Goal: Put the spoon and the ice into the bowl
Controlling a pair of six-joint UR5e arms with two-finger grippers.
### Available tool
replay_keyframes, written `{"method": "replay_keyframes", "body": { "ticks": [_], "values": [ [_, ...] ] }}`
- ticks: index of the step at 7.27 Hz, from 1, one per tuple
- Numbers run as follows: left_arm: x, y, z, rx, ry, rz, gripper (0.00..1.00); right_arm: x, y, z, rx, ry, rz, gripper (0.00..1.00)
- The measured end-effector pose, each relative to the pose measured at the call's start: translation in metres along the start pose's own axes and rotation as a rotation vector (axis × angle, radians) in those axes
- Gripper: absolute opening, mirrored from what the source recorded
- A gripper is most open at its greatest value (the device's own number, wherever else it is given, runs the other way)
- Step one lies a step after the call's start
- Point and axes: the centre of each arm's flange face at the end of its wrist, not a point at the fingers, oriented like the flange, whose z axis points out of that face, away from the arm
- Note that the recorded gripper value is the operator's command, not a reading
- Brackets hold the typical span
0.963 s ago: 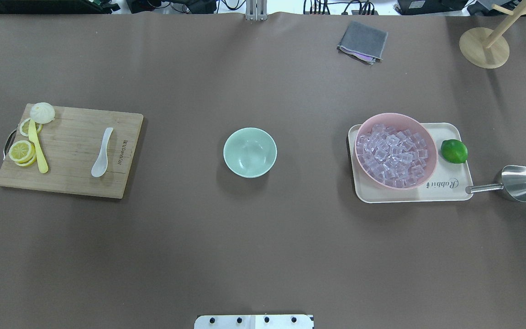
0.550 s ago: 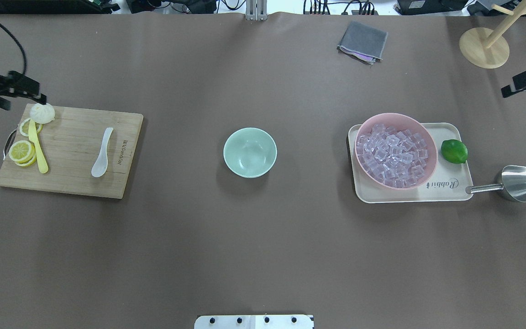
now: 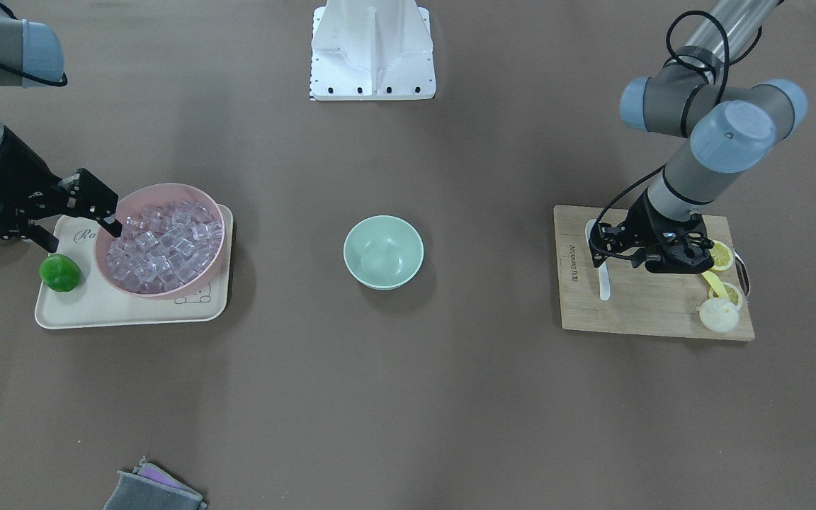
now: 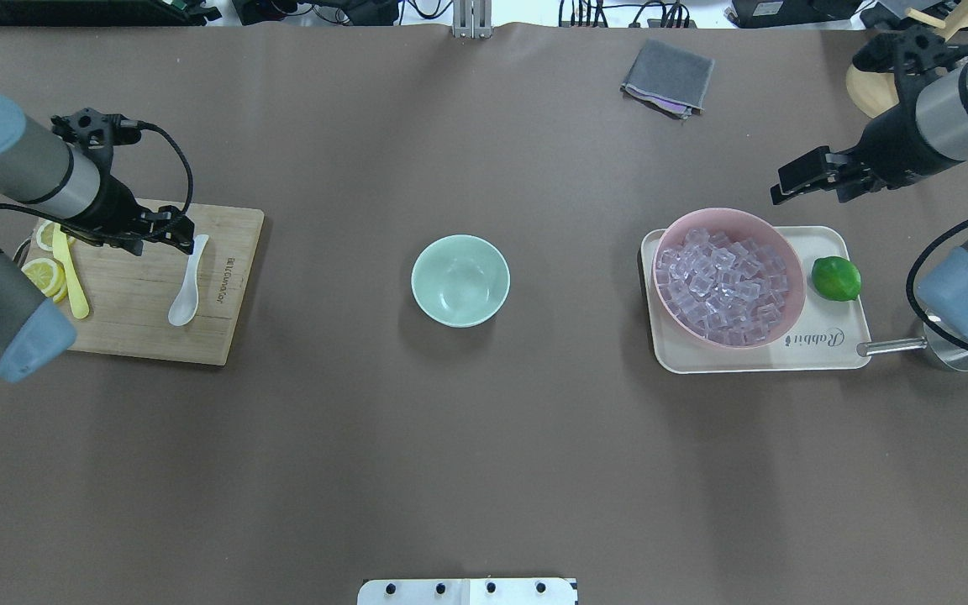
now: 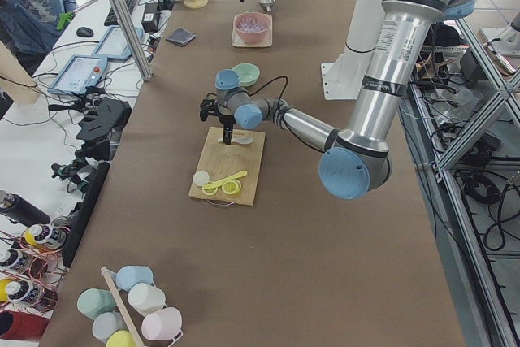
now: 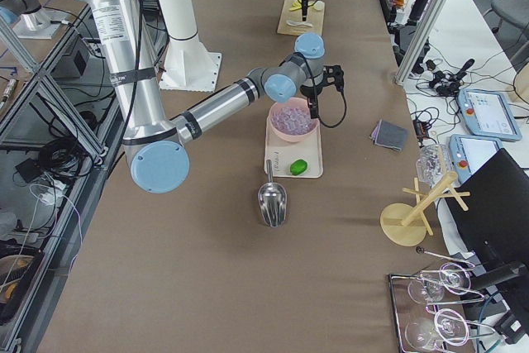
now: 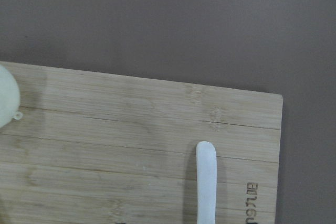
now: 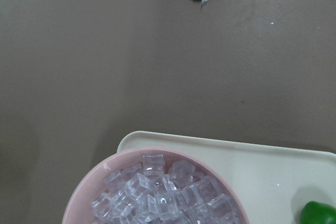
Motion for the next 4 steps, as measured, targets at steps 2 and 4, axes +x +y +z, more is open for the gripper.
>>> {"method": "replay_keyframes", "body": {
  "ticks": [2,4],
  "values": [
    [0.003,0.001,0.018,-0.007,-0.026,0.008,0.54,-0.007,-0.001,0.003,0.001,-0.001,-0.002,0.98],
    [0.012,0.003,0.025,-0.012,-0.028,0.016,0.0,-0.008,-0.001,0.003,0.001,0.001,-0.002,0.98]
  ]
}}
